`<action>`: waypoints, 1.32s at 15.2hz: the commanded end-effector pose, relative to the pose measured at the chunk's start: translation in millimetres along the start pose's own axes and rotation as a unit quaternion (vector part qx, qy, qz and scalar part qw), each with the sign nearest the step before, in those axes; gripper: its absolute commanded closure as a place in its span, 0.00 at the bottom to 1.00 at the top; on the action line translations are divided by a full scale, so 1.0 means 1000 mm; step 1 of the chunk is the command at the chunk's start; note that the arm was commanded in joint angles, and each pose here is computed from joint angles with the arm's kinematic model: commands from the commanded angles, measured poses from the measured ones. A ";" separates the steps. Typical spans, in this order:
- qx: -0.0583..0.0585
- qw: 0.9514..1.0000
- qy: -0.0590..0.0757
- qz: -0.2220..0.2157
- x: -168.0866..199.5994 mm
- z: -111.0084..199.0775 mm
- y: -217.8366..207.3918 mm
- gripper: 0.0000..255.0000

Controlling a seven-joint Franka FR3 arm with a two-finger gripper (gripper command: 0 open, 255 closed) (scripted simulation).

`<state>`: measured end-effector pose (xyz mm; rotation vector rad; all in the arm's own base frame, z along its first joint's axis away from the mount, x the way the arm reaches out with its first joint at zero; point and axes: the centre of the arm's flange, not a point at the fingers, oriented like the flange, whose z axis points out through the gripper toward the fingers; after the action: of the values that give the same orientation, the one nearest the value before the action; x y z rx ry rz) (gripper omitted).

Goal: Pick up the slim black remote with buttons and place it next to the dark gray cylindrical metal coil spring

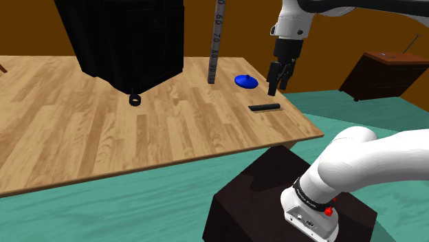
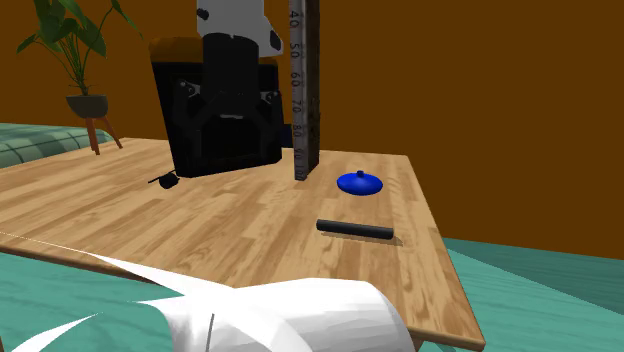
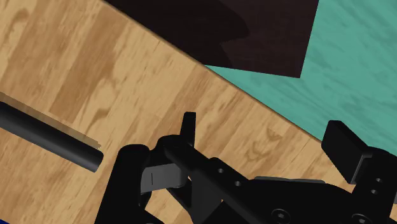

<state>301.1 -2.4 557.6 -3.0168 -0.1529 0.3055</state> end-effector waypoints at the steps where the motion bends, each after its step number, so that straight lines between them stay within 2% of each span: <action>1: 0.000 1.000 0.000 0.000 0.000 0.000 0.000 0.00; 5: -0.009 0.998 0.005 -0.066 -0.003 0.023 0.045 0.00; 10: -0.020 0.989 0.012 -0.149 0.002 0.051 0.101 0.00; 15: -0.031 0.973 0.018 -0.230 0.017 0.078 0.156 0.00; 20: -0.042 0.950 0.024 -0.310 0.041 0.103 0.209 0.00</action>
<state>330.7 -185.1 432.3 -2.8692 -1.0397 0.1715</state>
